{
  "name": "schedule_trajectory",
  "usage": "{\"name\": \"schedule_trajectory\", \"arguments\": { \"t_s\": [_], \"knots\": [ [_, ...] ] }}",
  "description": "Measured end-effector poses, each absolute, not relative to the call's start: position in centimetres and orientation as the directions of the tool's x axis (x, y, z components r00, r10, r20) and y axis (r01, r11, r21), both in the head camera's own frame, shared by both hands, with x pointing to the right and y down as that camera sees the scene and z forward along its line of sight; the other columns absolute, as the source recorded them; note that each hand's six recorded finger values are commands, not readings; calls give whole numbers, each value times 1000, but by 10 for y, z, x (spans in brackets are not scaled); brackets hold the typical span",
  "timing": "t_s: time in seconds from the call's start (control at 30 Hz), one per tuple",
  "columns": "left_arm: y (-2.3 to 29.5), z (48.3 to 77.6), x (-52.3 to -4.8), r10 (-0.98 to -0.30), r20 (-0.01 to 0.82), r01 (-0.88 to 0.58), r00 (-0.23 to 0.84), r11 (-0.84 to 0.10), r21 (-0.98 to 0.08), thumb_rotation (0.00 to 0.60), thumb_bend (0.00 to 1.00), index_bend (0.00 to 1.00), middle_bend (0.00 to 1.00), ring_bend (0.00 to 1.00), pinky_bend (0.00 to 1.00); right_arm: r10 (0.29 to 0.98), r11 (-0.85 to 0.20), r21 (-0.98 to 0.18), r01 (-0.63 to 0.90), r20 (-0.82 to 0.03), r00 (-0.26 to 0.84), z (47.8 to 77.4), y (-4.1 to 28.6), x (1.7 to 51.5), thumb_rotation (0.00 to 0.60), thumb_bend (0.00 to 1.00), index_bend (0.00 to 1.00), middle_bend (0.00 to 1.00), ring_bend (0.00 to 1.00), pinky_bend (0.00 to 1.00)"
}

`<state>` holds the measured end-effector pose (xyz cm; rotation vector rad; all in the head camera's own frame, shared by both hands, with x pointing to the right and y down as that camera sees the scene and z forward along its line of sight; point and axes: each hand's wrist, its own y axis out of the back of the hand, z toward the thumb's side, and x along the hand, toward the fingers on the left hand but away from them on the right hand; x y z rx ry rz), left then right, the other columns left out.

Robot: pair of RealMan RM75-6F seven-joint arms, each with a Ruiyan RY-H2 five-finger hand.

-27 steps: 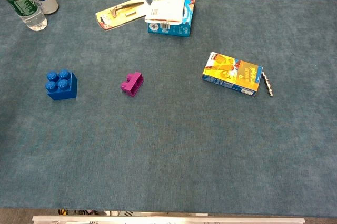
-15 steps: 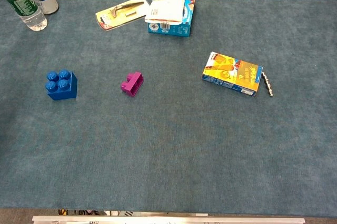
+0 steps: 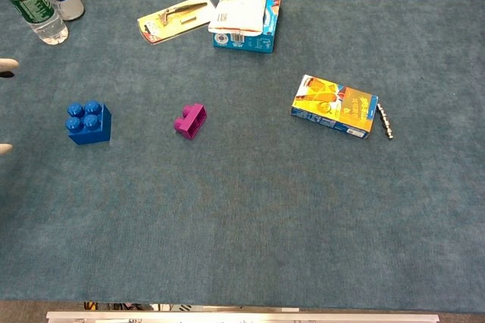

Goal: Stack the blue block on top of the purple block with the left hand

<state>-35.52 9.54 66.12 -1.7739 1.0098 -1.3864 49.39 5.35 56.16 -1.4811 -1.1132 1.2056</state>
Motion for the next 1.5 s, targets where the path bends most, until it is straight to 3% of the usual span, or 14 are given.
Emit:
{"name": "schedule_trajectory", "arguments": {
  "t_s": [0.13,1.03,1.33,1.5],
  "knots": [
    [85,677,-352,-843,516,-129,151,-534,-836,600,164,0,77,84,143,977,-192,-976,102,-180,116,561,54,495,600,280,505,525,444,473],
    [35,745,-329,-763,634,-56,127,-643,-764,600,163,7,84,84,143,978,-197,-973,117,-188,89,562,63,507,600,280,505,526,444,473],
    [25,759,-322,-751,648,-68,128,-658,-750,600,163,194,223,177,143,979,-194,-974,116,-185,82,561,65,510,600,280,505,527,444,473],
    [21,764,-318,-761,636,-89,128,-648,-757,600,164,330,379,305,151,980,-193,-974,116,-185,80,561,65,511,600,280,505,527,444,473]
  ]
}}
